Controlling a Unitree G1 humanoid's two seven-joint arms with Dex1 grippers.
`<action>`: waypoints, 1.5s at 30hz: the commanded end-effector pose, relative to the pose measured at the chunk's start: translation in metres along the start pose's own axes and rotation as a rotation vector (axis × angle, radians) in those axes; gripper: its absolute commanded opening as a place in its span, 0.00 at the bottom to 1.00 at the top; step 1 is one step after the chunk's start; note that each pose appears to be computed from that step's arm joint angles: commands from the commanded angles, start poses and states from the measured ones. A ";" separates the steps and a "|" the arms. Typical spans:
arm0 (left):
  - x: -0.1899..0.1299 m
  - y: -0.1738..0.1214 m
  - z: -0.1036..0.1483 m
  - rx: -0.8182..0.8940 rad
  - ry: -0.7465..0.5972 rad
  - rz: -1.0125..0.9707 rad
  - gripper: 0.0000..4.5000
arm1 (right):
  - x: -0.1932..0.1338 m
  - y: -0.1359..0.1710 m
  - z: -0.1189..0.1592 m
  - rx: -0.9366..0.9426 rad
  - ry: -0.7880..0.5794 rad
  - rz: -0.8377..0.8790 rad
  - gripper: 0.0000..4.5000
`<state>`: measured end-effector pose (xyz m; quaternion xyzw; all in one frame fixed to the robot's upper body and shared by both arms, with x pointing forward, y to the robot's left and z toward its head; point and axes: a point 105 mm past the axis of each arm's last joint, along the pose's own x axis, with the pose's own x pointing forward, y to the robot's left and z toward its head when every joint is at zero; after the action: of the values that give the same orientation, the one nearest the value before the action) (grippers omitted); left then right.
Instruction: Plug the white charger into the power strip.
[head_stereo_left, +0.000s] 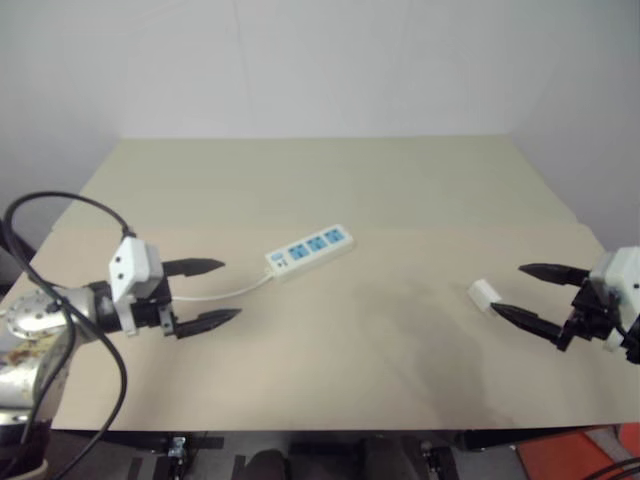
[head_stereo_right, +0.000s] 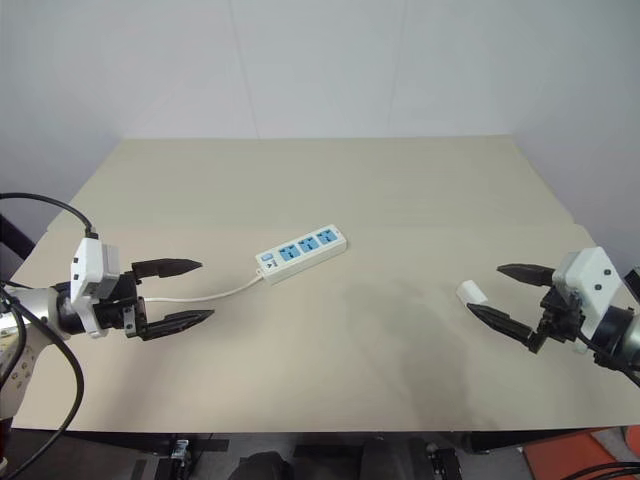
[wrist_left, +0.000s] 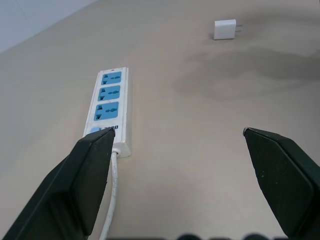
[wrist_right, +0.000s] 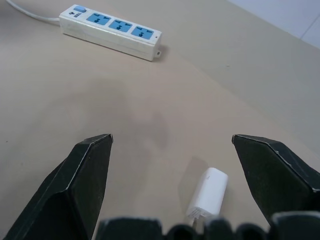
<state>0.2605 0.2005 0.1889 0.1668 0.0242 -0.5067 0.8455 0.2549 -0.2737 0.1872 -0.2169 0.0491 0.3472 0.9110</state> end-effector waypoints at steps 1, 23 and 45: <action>-0.002 0.007 0.012 0.039 -0.028 0.009 1.00 | -0.004 0.002 0.015 -0.045 -0.025 -0.002 1.00; 0.084 0.076 -0.021 -0.024 -0.117 0.056 1.00 | 0.058 0.024 0.069 -0.126 -0.178 0.056 1.00; 0.134 0.079 -0.078 -0.086 0.014 0.062 1.00 | 0.061 0.039 0.083 -0.111 -0.244 0.121 1.00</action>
<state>0.3988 0.1454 0.0947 0.1185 0.0671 -0.4810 0.8661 0.2767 -0.1758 0.2189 -0.2121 -0.0444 0.4286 0.8771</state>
